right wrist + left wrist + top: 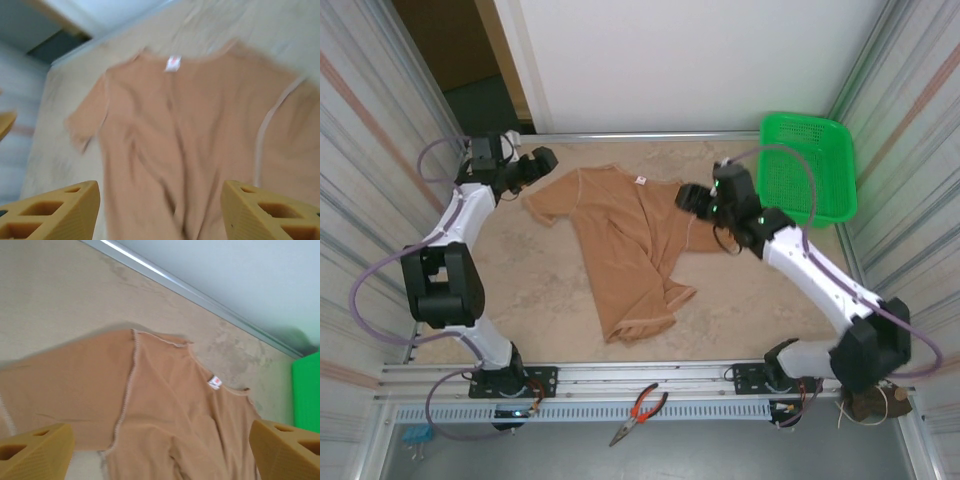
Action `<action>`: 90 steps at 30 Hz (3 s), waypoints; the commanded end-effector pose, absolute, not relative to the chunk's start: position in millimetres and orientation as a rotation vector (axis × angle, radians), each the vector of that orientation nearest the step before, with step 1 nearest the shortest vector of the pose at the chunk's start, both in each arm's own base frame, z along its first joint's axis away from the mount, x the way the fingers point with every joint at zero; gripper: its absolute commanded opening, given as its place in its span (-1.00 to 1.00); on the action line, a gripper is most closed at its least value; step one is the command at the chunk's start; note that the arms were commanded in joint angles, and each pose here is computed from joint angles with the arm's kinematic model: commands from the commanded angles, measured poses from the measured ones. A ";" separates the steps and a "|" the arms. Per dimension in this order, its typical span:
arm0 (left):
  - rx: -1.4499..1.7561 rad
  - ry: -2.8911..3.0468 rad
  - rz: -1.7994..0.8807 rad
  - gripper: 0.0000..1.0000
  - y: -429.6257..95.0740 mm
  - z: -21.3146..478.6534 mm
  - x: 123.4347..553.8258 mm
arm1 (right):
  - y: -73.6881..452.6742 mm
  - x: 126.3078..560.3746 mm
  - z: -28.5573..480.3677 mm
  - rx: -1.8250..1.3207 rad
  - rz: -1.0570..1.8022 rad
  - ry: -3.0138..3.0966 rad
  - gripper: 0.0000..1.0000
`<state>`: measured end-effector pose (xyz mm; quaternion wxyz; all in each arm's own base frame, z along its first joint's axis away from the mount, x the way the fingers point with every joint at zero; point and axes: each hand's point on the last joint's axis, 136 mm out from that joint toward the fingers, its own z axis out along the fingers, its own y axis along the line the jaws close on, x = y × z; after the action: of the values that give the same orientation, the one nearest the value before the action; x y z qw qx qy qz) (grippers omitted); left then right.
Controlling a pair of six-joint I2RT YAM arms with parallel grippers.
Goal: Fold the inside-out t-shirt
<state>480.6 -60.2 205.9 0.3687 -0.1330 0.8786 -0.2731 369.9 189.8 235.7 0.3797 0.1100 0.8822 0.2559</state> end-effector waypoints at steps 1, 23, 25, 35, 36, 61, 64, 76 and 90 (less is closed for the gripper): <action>-0.313 2.343 -0.748 0.82 -98.5 182.3 465.0 | 174.3 397.5 171.2 0.231 0.492 2.450 0.26; -0.429 2.633 -0.693 0.79 -104.4 34.8 534.5 | 122.0 515.3 9.0 0.652 0.334 2.683 0.05; -0.439 2.631 -0.683 0.79 -100.4 29.9 546.9 | 113.6 537.7 8.8 0.682 0.333 2.660 0.05; -0.370 2.471 -0.712 0.80 -84.5 101.7 583.7 | 124.5 585.5 109.8 0.527 0.524 2.477 0.01; -0.346 2.455 -0.731 0.80 -90.2 120.1 574.7 | 127.3 574.3 122.6 0.503 0.535 2.467 0.01; 0.187 2.751 -0.699 0.64 -263.5 82.1 288.6 | 167.8 376.3 25.9 0.495 0.626 2.735 0.24; 0.202 2.764 -0.725 0.56 -272.9 74.5 290.8 | 167.7 374.9 19.5 0.509 0.614 2.746 0.23; 0.237 2.795 -0.774 -0.62 -289.6 47.7 289.6 | 174.7 375.2 4.1 0.546 0.648 2.776 -0.49; -0.052 2.637 -0.696 -1.00 -186.1 115.7 267.2 | 139.3 345.7 68.6 0.584 0.704 2.618 -1.00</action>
<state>285.8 -216.7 131.2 0.2239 0.0198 0.9340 -0.2778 355.2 146.2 50.1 0.1691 0.2032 0.9331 0.2438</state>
